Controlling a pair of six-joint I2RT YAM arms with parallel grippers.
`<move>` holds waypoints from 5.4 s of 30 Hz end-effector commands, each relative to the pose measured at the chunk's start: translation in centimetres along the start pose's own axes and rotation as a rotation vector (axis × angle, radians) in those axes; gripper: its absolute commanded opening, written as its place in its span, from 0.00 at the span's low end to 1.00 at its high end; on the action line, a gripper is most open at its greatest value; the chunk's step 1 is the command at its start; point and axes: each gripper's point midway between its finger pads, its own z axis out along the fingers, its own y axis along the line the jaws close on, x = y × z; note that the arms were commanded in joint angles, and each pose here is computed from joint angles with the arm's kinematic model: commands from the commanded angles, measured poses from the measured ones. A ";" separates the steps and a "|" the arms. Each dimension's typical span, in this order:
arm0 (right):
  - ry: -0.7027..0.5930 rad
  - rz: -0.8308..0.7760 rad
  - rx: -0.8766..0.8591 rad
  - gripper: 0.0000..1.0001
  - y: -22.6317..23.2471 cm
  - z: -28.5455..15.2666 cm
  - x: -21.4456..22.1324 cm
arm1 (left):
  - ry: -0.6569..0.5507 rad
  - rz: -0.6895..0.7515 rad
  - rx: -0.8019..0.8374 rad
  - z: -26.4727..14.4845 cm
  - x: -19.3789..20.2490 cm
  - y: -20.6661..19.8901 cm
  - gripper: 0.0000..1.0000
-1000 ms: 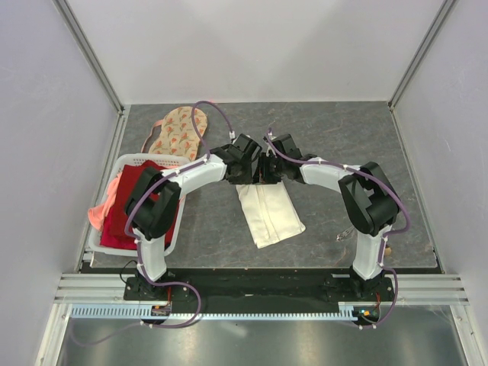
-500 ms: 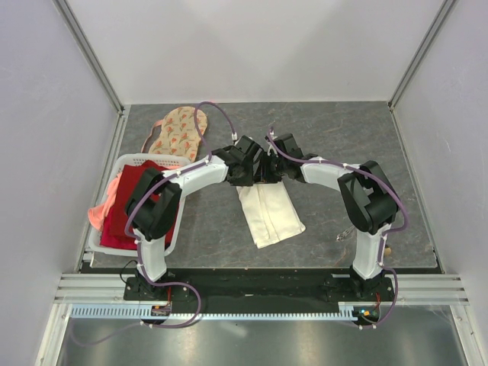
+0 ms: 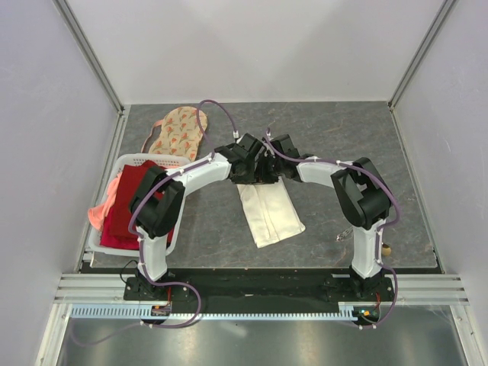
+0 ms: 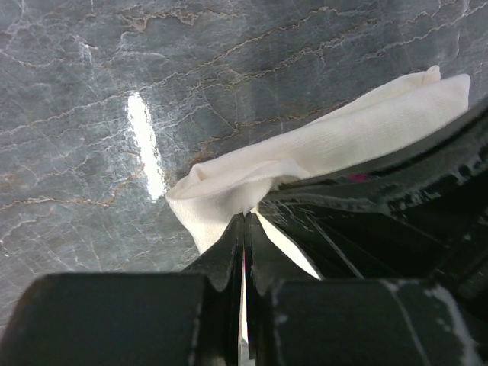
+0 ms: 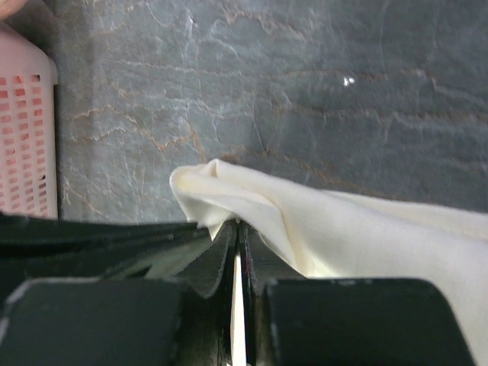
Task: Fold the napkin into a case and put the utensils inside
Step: Smooth out the 2/3-rectangle-folded napkin at the center of the board, then move the right arm to the center of the board with the 2/3-rectangle-folded napkin, then pick up the 2/3-rectangle-folded napkin at the center of the board.
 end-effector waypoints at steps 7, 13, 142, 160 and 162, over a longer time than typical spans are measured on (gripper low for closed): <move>-0.034 -0.046 0.002 0.31 1.0 -1.5 -1.8 | 0.016 -0.096 0.033 2.1 -0.5 -1.6 0.02; -0.003 -0.049 -0.012 0.45 2.2 -6.9 1.5 | 0.007 -0.065 0.066 1.6 -0.8 -2.1 0.02; -0.018 0.328 -0.064 0.46 -2.3 -13.9 15.2 | -0.250 0.379 0.393 -11.9 10.8 -12.1 0.64; -0.175 0.365 0.291 0.76 -9.8 -19.6 11.8 | -0.191 0.488 0.256 -8.0 14.3 -14.8 0.67; -0.175 0.356 0.288 0.76 -9.8 -19.6 11.7 | -0.167 0.499 0.237 -7.1 15.0 -14.9 0.66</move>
